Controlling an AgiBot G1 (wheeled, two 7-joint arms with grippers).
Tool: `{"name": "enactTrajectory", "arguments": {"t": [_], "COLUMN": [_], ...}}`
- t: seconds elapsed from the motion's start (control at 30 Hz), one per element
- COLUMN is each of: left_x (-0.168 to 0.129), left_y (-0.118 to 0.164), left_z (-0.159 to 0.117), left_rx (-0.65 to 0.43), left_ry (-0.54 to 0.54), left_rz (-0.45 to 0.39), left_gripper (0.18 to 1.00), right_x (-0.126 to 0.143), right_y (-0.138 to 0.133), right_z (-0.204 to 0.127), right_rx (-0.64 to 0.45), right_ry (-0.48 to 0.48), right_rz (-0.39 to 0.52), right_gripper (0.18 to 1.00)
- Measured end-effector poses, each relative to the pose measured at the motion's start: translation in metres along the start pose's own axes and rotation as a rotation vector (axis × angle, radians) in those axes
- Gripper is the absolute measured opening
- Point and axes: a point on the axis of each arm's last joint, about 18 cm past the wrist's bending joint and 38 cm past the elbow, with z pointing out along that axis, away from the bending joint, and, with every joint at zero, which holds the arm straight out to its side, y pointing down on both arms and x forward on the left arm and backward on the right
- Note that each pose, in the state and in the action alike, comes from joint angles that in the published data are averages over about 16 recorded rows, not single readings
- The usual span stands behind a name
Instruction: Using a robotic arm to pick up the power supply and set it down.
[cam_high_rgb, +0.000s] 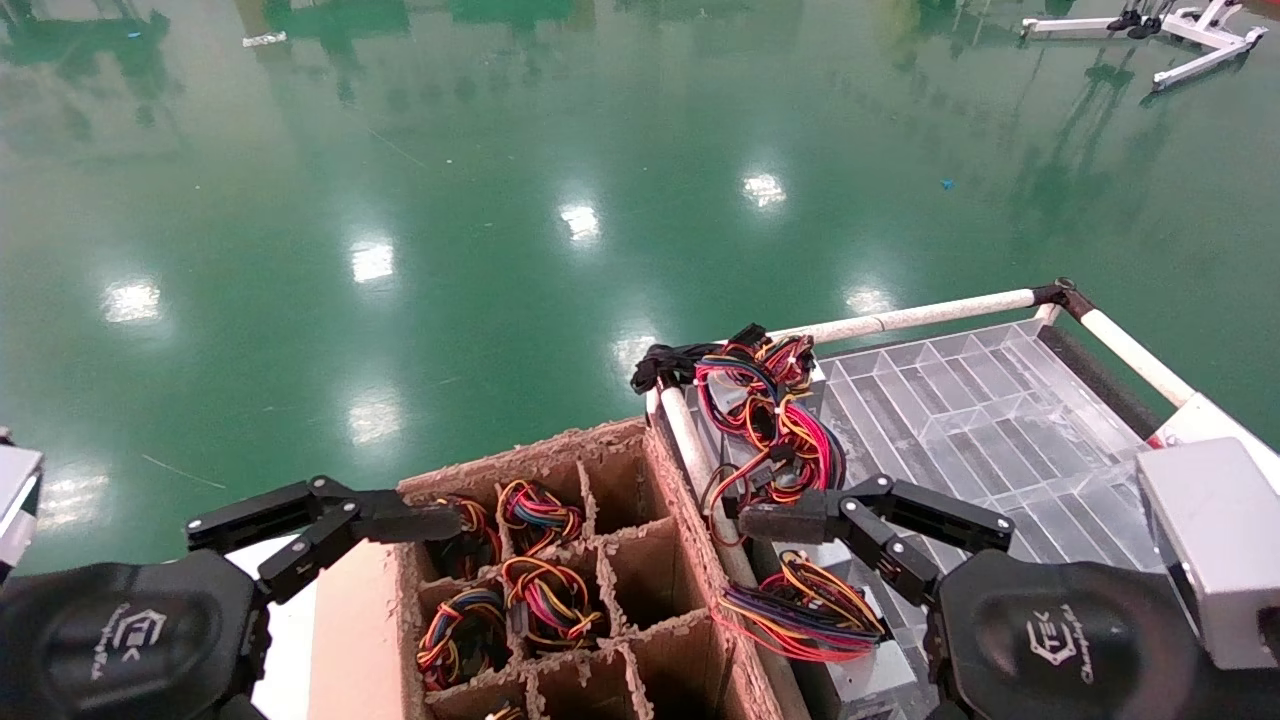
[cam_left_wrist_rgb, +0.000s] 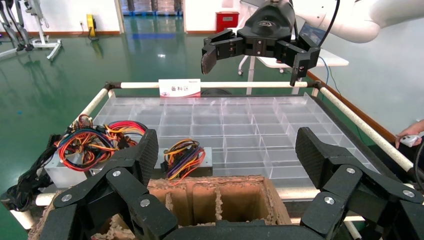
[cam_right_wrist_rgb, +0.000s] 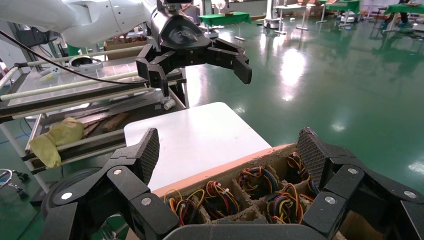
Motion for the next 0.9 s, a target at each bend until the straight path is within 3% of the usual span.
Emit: {"name": "enactTrajectory", "arguments": {"t": [0.57,0.9], "left_x": [0.0,0.0], "left_y": [0.0,0.0], "left_z": [0.0,0.0], "left_rx": [0.0,0.0], "left_ry": [0.0,0.0], "left_rz": [0.0,0.0], "left_gripper": [0.988,0.903], "right_x": [0.0,0.0], "right_y": [0.0,0.0003], "right_z": [0.0,0.0], "right_rx": [0.0,-0.001], "right_ry": [0.0,0.0], "right_rz": [0.0,0.0], "right_gripper": [1.001,1.001]}}
